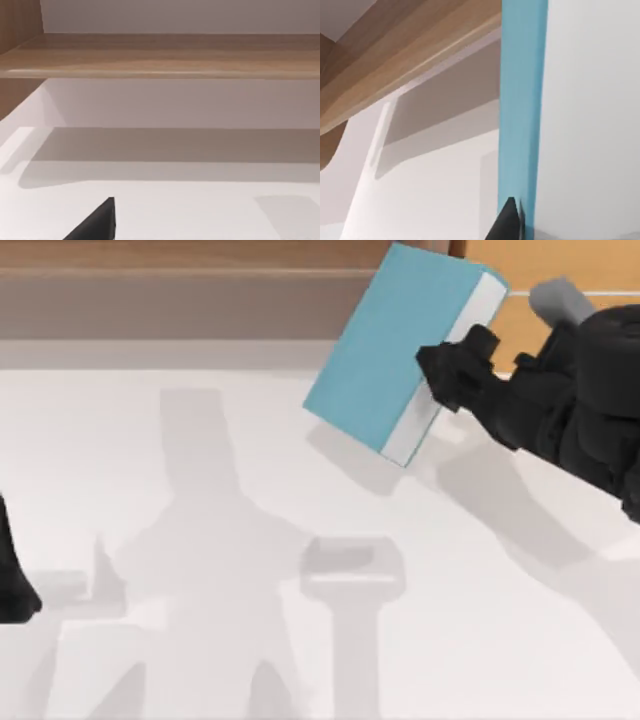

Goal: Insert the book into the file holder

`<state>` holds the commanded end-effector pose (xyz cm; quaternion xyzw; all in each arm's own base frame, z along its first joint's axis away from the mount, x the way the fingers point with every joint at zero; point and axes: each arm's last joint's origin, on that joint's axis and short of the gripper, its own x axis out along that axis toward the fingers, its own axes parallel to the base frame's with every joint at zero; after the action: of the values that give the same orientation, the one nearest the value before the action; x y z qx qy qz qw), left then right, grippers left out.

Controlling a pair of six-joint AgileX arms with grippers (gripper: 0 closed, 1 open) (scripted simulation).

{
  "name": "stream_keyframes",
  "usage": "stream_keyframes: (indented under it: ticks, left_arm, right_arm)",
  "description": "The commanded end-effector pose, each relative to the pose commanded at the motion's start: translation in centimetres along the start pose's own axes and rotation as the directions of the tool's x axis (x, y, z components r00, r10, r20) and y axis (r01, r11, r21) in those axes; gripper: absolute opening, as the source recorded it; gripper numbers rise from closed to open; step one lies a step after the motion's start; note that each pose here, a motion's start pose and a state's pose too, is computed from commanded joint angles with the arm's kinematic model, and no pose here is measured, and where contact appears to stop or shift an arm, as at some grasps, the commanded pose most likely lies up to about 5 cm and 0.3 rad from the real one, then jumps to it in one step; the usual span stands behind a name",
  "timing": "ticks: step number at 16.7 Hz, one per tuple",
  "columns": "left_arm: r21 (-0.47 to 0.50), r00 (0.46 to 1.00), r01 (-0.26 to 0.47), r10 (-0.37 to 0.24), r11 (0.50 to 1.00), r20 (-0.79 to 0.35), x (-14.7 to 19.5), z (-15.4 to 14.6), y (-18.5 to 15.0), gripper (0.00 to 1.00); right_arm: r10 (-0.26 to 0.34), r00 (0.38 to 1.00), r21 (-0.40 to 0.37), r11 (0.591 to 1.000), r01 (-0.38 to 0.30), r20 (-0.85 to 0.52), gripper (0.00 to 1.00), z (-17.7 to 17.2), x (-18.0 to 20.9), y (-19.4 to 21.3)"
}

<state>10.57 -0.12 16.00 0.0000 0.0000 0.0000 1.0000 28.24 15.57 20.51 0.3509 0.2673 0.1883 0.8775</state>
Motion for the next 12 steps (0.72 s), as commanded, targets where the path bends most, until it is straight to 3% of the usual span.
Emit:
stream_keyframes:
  ticks: [3,6,9,12]
  left_arm:
    - [0.000,1.000,0.000,0.000,1.000,0.000,0.0,0.0,0.0,1.00]
    - [0.000,1.000,0.000,0.000,1.000,0.000,0.0,0.0,0.0,1.00]
    - [0.000,1.000,0.000,0.000,1.000,0.000,0.0,0.0,0.0,1.00]
    - [0.000,1.000,0.000,0.000,1.000,0.000,0.0,0.0,0.0,1.00]
  right_arm:
    - [-0.053,0.998,0.216,0.975,0.048,0.016,0.00,1.9,-2.1,-4.8]
    - [-0.126,0.987,0.421,0.904,0.073,0.099,0.00,4.9,-4.2,-9.7]
    - [-0.213,0.953,0.581,0.812,0.049,0.216,0.00,8.5,-6.7,-14.6]
    - [-0.291,0.899,0.680,0.733,-0.010,0.327,0.00,11.9,-9.3,-19.1]
